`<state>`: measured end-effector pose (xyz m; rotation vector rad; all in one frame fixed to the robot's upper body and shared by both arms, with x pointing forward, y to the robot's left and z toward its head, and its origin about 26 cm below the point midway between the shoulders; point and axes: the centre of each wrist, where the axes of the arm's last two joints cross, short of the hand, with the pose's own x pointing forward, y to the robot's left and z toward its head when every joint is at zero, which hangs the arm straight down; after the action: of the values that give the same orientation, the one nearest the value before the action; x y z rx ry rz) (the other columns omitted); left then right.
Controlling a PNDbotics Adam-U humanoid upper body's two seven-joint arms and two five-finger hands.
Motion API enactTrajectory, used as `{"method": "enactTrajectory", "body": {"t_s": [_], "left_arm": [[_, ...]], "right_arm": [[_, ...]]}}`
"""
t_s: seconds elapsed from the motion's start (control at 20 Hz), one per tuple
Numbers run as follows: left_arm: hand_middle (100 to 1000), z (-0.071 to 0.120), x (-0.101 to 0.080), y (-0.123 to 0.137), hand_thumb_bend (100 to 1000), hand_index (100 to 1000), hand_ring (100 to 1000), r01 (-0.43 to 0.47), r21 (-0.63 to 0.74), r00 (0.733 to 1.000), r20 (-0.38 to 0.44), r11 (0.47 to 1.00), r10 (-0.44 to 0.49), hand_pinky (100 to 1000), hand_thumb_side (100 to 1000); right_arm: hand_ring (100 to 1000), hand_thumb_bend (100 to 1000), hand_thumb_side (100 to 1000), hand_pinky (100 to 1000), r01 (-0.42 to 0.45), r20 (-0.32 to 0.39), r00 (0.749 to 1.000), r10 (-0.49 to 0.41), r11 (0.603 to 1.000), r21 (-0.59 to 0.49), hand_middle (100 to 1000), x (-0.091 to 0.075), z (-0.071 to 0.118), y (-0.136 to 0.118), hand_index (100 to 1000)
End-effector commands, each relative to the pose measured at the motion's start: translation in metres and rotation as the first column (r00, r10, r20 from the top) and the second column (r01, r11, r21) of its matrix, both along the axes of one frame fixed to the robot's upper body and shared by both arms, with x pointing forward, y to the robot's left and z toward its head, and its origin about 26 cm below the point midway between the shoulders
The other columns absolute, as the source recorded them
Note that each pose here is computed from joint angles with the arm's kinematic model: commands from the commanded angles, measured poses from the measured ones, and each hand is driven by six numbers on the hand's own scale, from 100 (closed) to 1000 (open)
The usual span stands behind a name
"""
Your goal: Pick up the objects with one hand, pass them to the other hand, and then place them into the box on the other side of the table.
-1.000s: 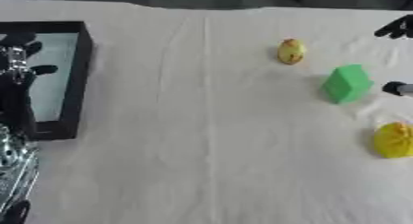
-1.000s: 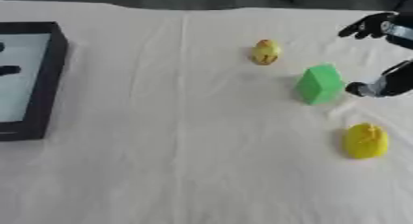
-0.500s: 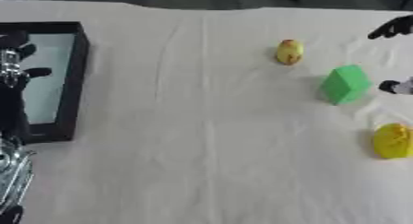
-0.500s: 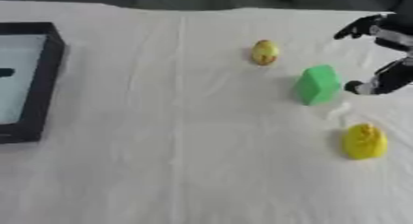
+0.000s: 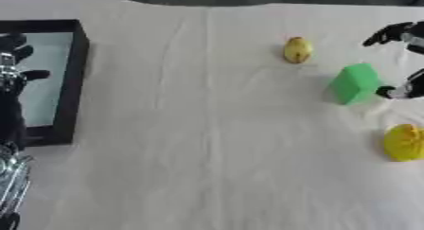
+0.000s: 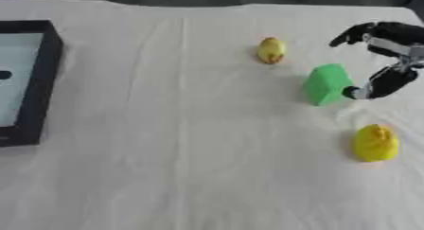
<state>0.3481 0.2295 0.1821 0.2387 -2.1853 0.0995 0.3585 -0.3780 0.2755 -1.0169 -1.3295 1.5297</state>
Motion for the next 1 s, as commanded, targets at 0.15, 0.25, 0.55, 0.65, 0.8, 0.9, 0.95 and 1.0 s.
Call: {"method": "enactTrajectory", "body": {"t_s": [0.15,0.25,0.55,0.65,0.8,0.9,0.95,1.0], "left_arm": [[761,0.009,-0.001,0.001,100,772,812,0.012,0.013,1.000,0.027,1.000,-0.013,612,739],[761,0.009,-0.001,0.000,100,772,812,0.015,0.014,1.000,0.025,1.000,-0.015,612,740],[761,0.011,-0.001,-0.001,100,772,813,0.025,0.016,0.999,0.027,1.000,-0.026,612,740],[761,0.012,-0.001,-0.002,100,772,813,0.027,0.015,0.999,0.030,1.000,-0.028,612,740],[762,0.012,-0.001,-0.002,100,772,814,0.029,0.014,0.999,0.031,0.999,-0.030,612,741],[762,0.012,-0.001,-0.002,100,771,814,0.031,0.013,0.999,0.031,0.999,-0.031,612,741],[762,0.012,-0.001,-0.003,100,770,814,0.032,0.014,0.999,0.030,0.999,-0.032,612,741],[762,0.012,-0.001,-0.003,100,770,814,0.033,0.014,0.999,0.030,0.999,-0.034,613,741]], "right_arm": [[904,456,100,947,0.033,0.038,0.999,-0.031,0.998,-0.058,878,0.004,0.010,-0.007,918],[903,452,100,947,0.038,0.048,0.998,-0.034,0.997,-0.068,879,0.006,0.011,-0.008,917],[900,446,100,945,0.032,0.052,0.998,-0.028,0.997,-0.073,877,0.010,0.007,-0.009,914],[900,446,100,946,0.033,0.045,0.999,-0.030,0.997,-0.075,878,0.011,0.005,-0.009,914],[901,446,100,947,0.043,0.044,0.998,-0.040,0.996,-0.082,885,0.013,0.002,-0.011,915],[903,444,100,950,0.052,0.046,0.998,-0.048,0.995,-0.086,883,0.015,0.000,-0.013,915],[903,444,100,950,0.057,0.047,0.997,-0.053,0.994,-0.088,883,0.016,-0.001,-0.014,915],[902,443,100,949,0.062,0.049,0.997,-0.058,0.994,-0.089,883,0.017,-0.001,-0.015,915]]}}
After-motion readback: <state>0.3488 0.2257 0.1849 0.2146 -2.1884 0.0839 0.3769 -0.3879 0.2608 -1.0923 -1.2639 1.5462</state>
